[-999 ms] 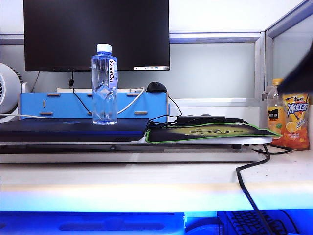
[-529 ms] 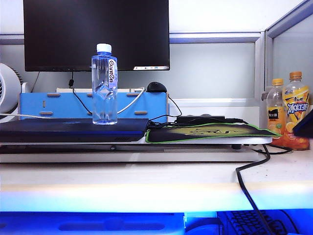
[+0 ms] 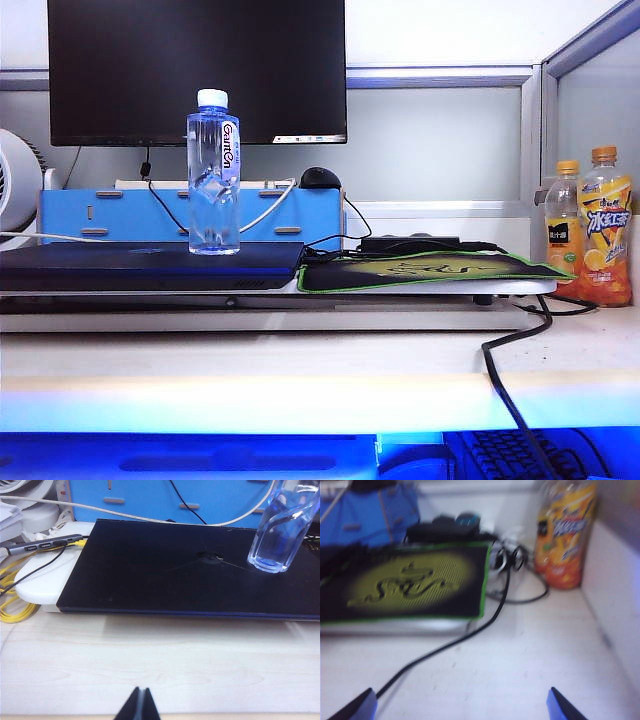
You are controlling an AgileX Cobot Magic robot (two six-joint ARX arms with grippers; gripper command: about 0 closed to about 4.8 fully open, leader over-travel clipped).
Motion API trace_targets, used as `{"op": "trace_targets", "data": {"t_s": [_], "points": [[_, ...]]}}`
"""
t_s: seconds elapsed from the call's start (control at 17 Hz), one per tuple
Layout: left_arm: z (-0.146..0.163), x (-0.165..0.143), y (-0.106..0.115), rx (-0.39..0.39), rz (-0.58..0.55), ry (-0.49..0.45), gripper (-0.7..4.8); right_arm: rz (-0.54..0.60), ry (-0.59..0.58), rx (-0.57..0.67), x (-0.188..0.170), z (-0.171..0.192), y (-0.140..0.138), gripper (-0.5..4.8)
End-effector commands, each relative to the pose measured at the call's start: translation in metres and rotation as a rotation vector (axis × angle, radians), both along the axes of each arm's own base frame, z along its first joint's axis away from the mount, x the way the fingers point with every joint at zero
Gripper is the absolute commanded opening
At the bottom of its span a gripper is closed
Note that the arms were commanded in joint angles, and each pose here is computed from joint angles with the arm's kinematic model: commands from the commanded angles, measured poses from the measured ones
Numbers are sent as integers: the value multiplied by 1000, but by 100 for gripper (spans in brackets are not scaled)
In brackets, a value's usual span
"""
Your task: Pick up the mineral water bottle and place it on the laptop.
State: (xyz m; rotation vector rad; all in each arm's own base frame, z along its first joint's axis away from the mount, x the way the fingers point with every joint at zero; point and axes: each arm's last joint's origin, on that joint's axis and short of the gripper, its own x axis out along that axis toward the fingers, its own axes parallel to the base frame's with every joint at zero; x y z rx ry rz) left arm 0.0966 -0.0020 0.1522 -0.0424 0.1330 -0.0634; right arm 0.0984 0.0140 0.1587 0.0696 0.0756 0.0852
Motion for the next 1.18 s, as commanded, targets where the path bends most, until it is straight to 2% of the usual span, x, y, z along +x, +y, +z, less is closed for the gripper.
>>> {"op": "trace_targets", "data": {"t_s": [0.06, 0.24, 0.53, 0.71, 0.82, 1.0, 1.18], "points": [[1, 0, 0, 0, -3, -11, -2, 6, -41, 49, -1, 3, -4, 464], [1, 0, 0, 0, -3, -11, -2, 1, -41, 71, -1, 4, -8, 464], [1, 0, 0, 0, -3, -11, -2, -83, 31, 56, -1, -4, -16, 463], [1, 0, 0, 0, -3, -11, -2, -74, 92, -81, -2, -10, -17, 463], [1, 0, 0, 0, -3, -11, -2, -70, 91, -100, -2, -10, -17, 463], [1, 0, 0, 0, -3, -11, -2, -69, 93, -94, -2, -10, -17, 463], [1, 0, 0, 0, -3, -11, -2, -66, 96, -34, -2, -10, -16, 463]]}}
